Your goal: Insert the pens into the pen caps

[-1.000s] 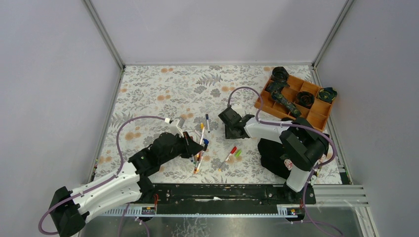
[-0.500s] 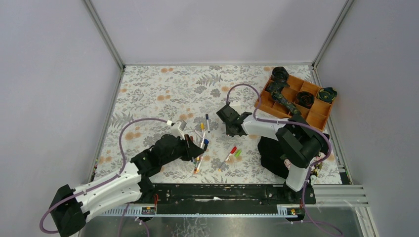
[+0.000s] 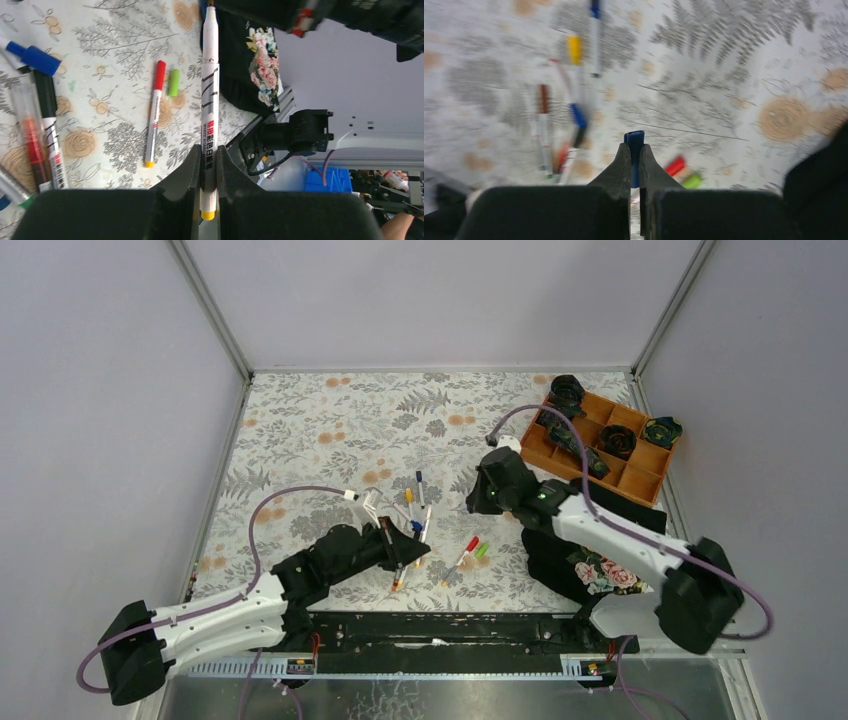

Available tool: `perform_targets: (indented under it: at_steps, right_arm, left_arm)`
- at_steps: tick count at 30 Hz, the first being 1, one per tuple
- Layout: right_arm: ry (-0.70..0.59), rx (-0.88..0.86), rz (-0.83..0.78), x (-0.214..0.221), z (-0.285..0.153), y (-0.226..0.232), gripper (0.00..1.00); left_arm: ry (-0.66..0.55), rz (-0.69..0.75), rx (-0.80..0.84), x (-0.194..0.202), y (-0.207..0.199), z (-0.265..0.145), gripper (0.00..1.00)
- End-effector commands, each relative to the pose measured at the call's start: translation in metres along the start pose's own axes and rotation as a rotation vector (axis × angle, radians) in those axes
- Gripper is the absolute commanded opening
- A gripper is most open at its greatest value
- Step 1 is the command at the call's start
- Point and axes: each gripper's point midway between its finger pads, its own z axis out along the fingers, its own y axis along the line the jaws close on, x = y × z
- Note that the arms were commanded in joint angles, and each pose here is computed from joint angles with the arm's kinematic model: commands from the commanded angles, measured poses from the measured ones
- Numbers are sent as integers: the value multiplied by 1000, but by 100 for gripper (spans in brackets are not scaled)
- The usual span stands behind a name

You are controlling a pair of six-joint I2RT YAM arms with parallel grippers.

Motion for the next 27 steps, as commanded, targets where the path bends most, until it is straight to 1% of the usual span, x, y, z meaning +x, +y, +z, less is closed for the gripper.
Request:
perform_targets:
  at_steps: [1,5,10,27]
  right_arm:
    - [-128,-294,108,-34,-44,52,0]
    - [-207,-473,156,-54,-73,80,0]
    - [-225,-584,156,-64,-91,100,0]
    - [-216,-601,146,-59,-88,102,0]
  left_arm:
    - [-93,-16,123,-21,-36,2,0]
    - [-67,9,150,-18,-46,5,0]
    - [-58,27,167,-17,-54,6,0]
    - [-54,46,199,-16,-66,5,0]
